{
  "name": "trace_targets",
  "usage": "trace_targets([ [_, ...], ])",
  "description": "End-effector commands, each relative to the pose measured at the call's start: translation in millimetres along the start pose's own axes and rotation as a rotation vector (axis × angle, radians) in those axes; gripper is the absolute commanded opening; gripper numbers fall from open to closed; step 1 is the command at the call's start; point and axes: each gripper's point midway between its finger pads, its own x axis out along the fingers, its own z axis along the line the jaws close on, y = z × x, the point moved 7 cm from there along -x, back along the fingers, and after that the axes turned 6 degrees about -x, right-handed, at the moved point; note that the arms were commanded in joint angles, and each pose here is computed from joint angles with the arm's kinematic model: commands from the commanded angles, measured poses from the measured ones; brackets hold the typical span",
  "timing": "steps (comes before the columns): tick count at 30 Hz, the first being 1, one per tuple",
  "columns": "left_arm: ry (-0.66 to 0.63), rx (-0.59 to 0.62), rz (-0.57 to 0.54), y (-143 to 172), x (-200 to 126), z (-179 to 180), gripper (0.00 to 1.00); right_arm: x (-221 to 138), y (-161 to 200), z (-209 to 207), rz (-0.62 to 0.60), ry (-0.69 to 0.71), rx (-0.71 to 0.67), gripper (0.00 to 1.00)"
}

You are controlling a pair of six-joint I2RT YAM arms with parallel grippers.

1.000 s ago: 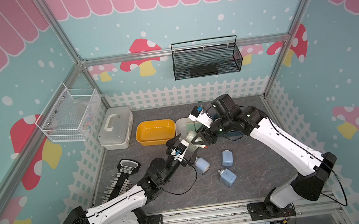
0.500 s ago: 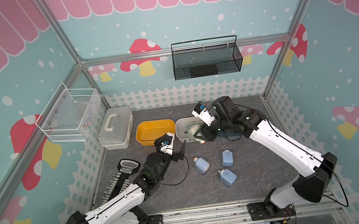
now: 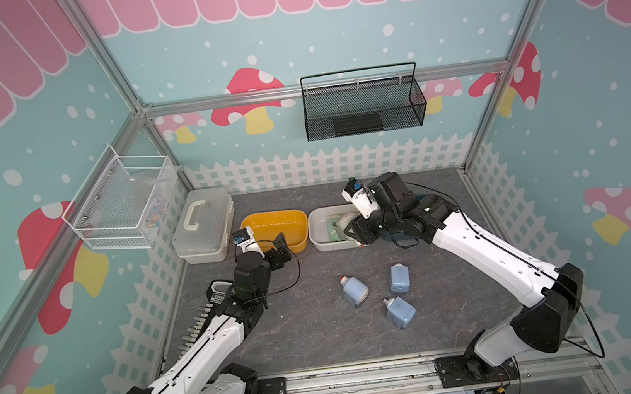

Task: Place the pencil sharpeners by color into the storage box
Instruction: Pick up the pencil sharpener from the center of the board.

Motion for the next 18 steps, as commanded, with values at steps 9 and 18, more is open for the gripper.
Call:
trace_targets([
  [9, -0.114, -0.158, 0.245, 1.7, 20.6, 7.2, 0.99, 39.1, -22.5, 4.4, -0.017, -0.103, 0.06, 0.0],
  [18, -0.095, -0.13, 0.401, 1.2, 44.1, -8.8, 0.99, 73.3, -34.9, -9.0, 0.041, -0.005, 0.243, 0.0],
])
